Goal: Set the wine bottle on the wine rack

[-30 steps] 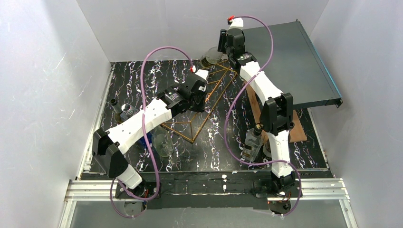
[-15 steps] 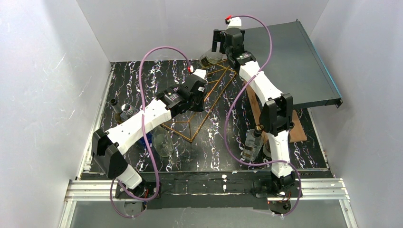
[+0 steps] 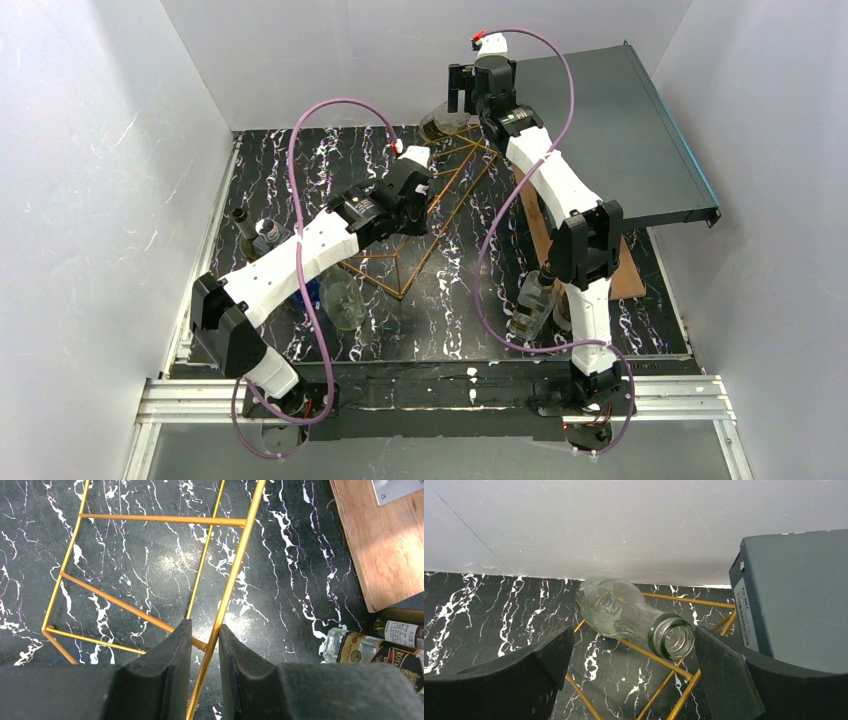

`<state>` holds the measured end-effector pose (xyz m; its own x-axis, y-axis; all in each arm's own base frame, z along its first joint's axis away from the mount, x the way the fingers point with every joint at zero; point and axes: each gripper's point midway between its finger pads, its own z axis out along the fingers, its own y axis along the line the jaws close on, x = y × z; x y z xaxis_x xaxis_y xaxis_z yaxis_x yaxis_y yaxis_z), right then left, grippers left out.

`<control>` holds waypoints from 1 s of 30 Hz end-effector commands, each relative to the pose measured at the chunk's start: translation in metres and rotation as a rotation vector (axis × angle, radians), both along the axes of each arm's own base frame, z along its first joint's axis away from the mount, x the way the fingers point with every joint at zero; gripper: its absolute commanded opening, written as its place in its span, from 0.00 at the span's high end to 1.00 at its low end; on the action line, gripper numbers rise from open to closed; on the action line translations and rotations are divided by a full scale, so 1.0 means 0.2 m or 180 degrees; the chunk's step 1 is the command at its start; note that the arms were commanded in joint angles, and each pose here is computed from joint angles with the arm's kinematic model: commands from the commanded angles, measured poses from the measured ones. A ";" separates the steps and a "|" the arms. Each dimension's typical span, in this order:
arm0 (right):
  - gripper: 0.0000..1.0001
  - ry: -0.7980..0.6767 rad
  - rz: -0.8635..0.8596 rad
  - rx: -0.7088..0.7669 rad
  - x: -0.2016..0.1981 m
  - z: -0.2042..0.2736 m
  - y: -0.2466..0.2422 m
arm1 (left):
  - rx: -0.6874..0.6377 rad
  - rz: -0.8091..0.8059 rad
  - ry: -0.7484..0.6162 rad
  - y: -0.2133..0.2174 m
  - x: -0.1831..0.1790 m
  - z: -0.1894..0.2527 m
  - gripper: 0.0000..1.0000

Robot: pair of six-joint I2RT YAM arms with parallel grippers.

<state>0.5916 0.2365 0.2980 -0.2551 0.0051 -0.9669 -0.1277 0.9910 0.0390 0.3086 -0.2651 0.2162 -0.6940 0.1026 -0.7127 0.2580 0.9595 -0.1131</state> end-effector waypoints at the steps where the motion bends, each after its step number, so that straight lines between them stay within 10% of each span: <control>1: 0.02 -0.0526 -0.0286 0.0021 -0.08 0.46 -0.19 | 0.0288 0.0358 0.0100 0.18 -0.02 -0.08 1.00; 16: 0.02 -0.0764 -0.0048 0.0225 -0.21 0.72 -0.18 | 0.0374 0.0591 0.0017 0.26 -0.01 -0.07 1.00; 24: 0.02 0.0705 0.0192 0.0867 -0.79 0.33 0.05 | 0.0224 0.0657 0.0118 0.25 -0.06 -0.10 1.00; 30: 0.02 0.1085 -0.0015 0.1344 -0.98 0.15 0.04 | -0.0102 0.0330 0.0158 0.15 -0.10 0.01 0.58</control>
<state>0.4133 0.2500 0.3114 -0.5645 0.1962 -0.8018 -0.1230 0.9405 0.3167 0.3101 -0.2391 0.2189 -0.6767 -0.0136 -0.7361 0.1190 0.9847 -0.1275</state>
